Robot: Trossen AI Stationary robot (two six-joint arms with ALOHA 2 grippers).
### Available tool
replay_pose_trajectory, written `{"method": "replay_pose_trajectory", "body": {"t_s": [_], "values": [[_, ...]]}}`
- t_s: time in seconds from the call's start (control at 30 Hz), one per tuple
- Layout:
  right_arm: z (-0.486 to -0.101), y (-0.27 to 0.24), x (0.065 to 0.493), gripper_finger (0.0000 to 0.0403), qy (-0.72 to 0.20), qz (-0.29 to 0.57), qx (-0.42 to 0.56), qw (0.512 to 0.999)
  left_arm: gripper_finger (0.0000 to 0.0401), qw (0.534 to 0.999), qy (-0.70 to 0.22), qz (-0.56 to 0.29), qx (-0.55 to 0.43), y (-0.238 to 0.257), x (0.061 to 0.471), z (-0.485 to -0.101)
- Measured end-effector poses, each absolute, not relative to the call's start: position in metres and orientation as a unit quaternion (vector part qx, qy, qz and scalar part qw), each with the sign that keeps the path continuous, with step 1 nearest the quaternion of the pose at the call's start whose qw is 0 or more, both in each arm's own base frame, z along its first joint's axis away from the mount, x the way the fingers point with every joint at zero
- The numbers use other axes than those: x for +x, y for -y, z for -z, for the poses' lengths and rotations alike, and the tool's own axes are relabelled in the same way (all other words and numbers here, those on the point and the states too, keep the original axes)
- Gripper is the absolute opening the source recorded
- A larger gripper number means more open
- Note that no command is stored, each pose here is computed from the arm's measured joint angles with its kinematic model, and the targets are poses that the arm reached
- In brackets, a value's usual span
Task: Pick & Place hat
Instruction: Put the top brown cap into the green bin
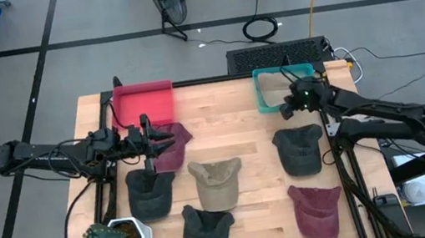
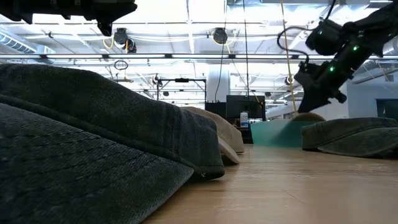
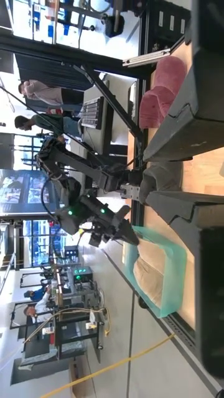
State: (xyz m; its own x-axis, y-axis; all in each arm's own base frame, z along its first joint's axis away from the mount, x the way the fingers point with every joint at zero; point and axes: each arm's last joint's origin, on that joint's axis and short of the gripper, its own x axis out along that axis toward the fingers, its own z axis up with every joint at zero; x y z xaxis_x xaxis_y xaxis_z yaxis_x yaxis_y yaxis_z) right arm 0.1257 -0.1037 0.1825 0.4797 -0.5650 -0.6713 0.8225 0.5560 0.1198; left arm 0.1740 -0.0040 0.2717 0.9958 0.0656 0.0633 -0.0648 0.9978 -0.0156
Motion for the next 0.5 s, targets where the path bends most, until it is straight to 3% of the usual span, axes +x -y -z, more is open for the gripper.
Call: {"method": "replay_pose_trajectory", "body": {"t_s": [0.5], "values": [[-0.156,0.118,0.131,0.0001,-0.325,0.420,0.216,0.819,0.0090,0.999,0.032,-0.032,-0.008,0.004,0.174,-0.272]]}}
